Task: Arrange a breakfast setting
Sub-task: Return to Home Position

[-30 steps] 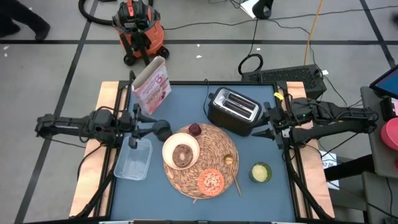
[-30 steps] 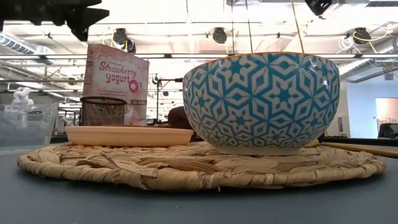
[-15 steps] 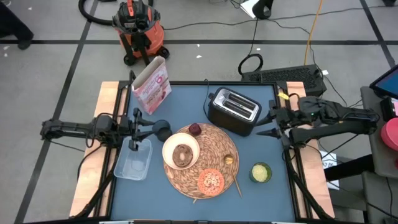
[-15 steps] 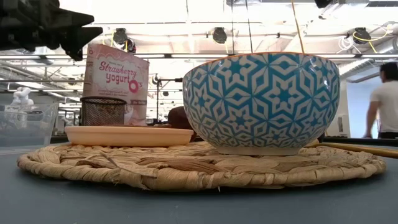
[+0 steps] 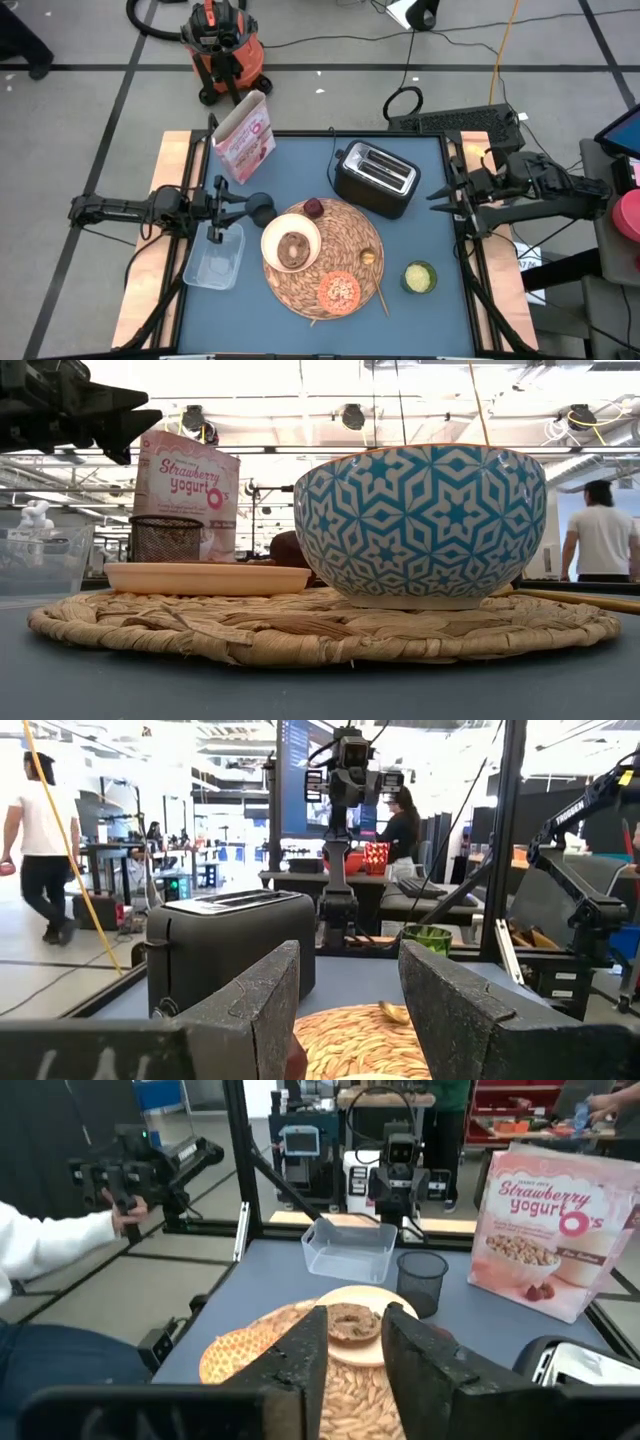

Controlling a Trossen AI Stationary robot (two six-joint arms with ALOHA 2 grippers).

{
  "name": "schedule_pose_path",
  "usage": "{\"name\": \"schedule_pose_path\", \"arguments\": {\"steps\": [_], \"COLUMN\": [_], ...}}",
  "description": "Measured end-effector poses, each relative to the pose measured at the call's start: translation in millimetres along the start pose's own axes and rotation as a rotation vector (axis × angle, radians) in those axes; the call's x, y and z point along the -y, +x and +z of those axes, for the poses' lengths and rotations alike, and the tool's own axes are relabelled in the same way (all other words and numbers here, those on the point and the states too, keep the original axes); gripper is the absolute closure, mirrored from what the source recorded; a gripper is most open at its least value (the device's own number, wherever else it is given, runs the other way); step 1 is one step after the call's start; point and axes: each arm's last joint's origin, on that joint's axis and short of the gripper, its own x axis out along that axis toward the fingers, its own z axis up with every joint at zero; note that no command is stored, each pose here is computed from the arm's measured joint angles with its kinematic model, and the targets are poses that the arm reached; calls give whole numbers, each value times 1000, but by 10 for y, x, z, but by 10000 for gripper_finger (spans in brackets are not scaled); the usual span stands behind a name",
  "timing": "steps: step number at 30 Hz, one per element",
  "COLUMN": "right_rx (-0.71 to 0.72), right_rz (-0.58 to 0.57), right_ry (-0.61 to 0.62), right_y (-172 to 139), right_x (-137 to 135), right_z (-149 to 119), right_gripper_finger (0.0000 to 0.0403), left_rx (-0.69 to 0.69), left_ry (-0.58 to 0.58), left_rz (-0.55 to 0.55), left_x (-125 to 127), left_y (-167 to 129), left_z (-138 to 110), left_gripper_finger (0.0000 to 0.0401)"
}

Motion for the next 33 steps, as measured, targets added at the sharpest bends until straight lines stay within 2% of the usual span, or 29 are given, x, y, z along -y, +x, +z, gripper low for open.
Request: {"name": "schedule_pose_path", "arguments": {"steps": [7,15,18,21,28,33], "right_rx": [-10,63,92,141,219,183], "right_rz": [0,-3,-38,-77,-73,-131], "right_ry": [-11,4,3,-1,13,-25], "right_y": [-64,-113,-144,-171,-173,-26], "right_x": [-8,-6,3,13,20,62], "right_z": [-98,-433,-569,-682,-937,-1097], "right_gripper_finger": [351,389,399,401,402,402], "left_rx": [1,69,90,100,101,110], "left_ry": [-2,-12,-11,-12,-12,-9], "left_rz": [0,-1,-1,-1,-1,-1], "left_x": [0,-3,-3,-4,-4,-4], "left_y": [-1,-49,-64,-72,-72,-73], "left_z": [2,67,86,96,98,107], "left_gripper_finger": [222,222,222,222,222,222]}}
